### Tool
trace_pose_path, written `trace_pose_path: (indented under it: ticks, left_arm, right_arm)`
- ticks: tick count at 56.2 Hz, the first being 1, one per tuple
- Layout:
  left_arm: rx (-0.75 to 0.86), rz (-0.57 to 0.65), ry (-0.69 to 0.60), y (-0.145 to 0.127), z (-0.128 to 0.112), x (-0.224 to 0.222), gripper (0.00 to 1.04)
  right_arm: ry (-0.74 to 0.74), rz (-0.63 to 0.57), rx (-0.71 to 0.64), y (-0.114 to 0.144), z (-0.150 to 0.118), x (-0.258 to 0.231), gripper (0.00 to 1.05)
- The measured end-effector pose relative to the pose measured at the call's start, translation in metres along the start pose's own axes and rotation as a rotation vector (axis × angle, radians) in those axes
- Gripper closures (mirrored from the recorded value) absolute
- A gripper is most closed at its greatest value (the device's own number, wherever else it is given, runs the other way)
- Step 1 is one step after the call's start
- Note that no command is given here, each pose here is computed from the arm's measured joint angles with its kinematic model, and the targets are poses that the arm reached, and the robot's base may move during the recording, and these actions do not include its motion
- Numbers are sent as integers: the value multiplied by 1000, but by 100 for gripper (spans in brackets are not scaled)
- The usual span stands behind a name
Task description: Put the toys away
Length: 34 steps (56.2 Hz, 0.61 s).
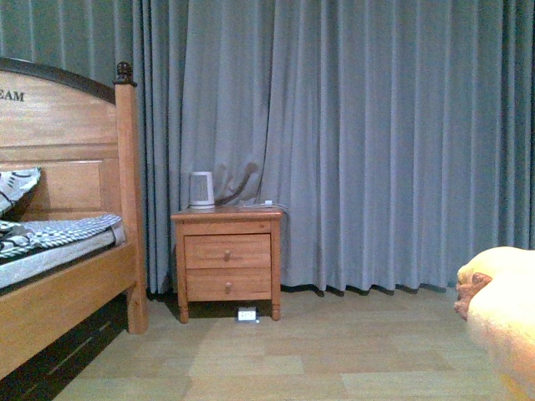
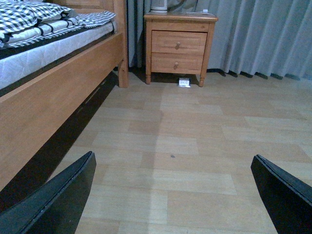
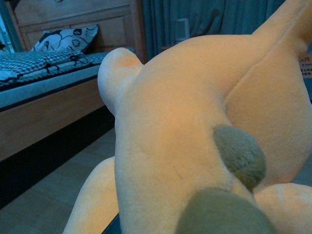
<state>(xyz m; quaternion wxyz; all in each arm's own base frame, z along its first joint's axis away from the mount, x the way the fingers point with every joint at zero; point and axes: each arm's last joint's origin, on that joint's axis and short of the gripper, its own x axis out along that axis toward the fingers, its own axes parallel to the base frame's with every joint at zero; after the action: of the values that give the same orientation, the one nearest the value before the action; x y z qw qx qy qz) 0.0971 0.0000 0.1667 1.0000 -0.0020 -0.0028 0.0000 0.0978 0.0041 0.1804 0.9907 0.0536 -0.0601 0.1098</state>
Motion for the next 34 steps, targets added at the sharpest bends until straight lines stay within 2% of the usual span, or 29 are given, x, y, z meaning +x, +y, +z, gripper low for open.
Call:
trace_pose_path:
  ticks: [34]
  left_arm:
    - [0, -2, 0, 0, 0, 0, 6]
  right_arm:
    - [0, 2, 0, 0, 0, 0, 87]
